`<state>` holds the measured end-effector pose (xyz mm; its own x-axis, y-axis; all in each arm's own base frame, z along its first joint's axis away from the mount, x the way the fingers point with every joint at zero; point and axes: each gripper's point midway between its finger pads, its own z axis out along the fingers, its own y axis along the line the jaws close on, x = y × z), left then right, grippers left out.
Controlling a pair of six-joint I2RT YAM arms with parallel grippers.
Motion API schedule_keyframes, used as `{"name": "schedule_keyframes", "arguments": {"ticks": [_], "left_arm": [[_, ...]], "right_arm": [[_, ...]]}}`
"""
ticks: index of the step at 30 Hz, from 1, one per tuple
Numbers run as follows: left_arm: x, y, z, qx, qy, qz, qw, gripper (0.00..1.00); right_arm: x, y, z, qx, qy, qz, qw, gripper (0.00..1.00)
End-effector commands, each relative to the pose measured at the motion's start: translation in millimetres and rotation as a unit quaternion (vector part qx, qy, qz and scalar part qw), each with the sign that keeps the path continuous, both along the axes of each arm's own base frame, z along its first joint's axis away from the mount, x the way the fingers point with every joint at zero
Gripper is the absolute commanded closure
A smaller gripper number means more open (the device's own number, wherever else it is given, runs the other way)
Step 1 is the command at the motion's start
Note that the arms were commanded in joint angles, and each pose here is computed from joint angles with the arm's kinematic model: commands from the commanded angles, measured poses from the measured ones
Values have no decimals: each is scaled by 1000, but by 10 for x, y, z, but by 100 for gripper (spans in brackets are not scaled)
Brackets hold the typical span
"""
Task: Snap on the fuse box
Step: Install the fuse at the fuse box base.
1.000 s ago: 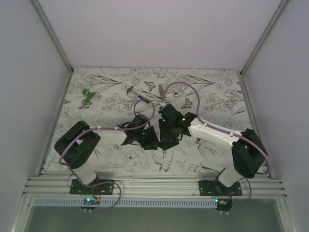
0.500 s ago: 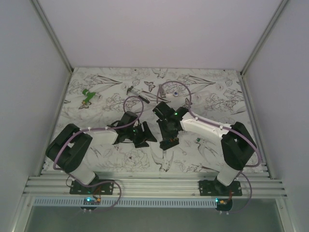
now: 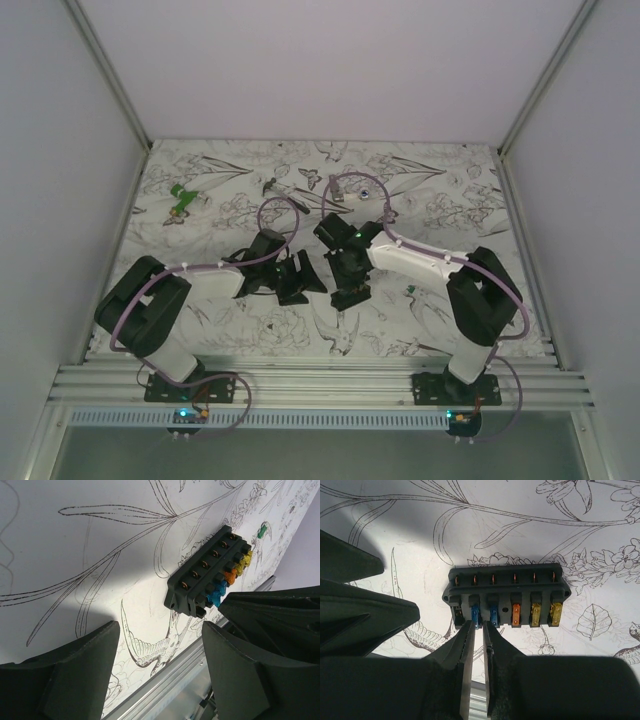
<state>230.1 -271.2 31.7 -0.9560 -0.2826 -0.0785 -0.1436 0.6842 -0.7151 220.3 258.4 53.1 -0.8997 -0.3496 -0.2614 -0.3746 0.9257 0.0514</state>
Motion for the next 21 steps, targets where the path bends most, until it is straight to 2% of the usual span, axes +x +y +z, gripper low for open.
{"name": "schedule_keyframes", "arguments": {"ticks": [1,9,15,21], "left_arm": [[-198,324,-390,85,42,4,996,26],[-204,328,-389,86,42,2,995,23],[-203,305,-369,82,42,-4,996,22],[-242,254,-375,79,50,-18,995,22]], "right_arm": [[49,83,55,3,-7,13,1000,82],[27,89,-10,0,2,16,1000,88],[-25,38,-82,-8,12,19,1000,100],[-219,-179,-388,-28,32,34,998,100]]}}
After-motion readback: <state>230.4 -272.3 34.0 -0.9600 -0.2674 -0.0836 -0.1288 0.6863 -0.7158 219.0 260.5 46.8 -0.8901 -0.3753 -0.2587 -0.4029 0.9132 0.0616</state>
